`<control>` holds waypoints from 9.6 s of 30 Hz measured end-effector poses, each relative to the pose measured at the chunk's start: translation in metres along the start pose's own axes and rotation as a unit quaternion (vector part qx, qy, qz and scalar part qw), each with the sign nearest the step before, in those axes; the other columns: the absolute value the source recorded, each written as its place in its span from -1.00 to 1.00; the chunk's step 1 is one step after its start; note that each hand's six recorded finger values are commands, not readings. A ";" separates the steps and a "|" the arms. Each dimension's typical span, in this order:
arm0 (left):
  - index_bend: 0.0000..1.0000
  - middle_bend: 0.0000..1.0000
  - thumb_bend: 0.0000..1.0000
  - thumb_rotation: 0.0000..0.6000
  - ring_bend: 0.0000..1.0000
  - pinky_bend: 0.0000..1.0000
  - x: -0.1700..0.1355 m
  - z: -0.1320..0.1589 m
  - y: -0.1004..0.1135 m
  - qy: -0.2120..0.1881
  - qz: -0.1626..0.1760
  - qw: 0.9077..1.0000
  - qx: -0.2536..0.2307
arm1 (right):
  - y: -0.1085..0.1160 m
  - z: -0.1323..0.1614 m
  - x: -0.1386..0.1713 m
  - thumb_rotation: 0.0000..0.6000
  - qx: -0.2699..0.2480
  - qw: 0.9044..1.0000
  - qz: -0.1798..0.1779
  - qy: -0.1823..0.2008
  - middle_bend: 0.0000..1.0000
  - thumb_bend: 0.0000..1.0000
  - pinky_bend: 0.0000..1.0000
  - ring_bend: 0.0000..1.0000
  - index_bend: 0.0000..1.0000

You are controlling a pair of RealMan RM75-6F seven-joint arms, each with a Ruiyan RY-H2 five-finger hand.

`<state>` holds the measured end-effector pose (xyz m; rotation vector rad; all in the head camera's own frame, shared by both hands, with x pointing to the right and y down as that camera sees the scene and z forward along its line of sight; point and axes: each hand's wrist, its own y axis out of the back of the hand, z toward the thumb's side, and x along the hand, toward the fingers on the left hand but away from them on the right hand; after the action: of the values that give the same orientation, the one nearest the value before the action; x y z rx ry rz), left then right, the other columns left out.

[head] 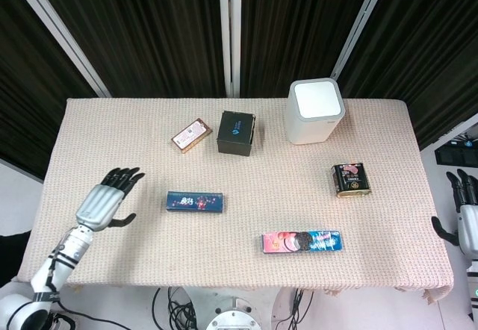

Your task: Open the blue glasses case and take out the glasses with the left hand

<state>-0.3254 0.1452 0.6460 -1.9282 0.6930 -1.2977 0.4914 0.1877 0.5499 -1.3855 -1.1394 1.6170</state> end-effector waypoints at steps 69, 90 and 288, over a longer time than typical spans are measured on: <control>-0.89 -0.72 -0.43 1.00 -0.93 -0.69 0.056 0.086 -0.043 -0.047 -0.037 0.998 0.034 | -0.017 -0.013 -0.006 1.00 -0.009 0.999 0.028 -0.012 -1.00 -0.52 -1.00 -1.00 -1.00; -0.89 -0.63 -0.24 1.00 -0.90 -0.63 0.063 0.087 -0.048 -0.004 -0.060 0.998 0.033 | -0.020 -0.015 -0.007 1.00 -0.010 0.999 0.035 -0.015 -1.00 -0.51 -1.00 -1.00 -1.00; -0.43 -1.00 0.19 0.65 -1.00 -0.86 0.096 0.154 -0.051 -0.146 -0.070 0.986 0.035 | -0.029 -0.014 -0.011 1.00 -0.011 0.999 0.049 -0.015 -1.00 -0.45 -1.00 -1.00 -1.00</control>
<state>-0.1448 0.1437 0.7012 -2.0829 0.3659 -1.0722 0.5058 0.1906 0.5798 -1.4571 -1.1247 1.7038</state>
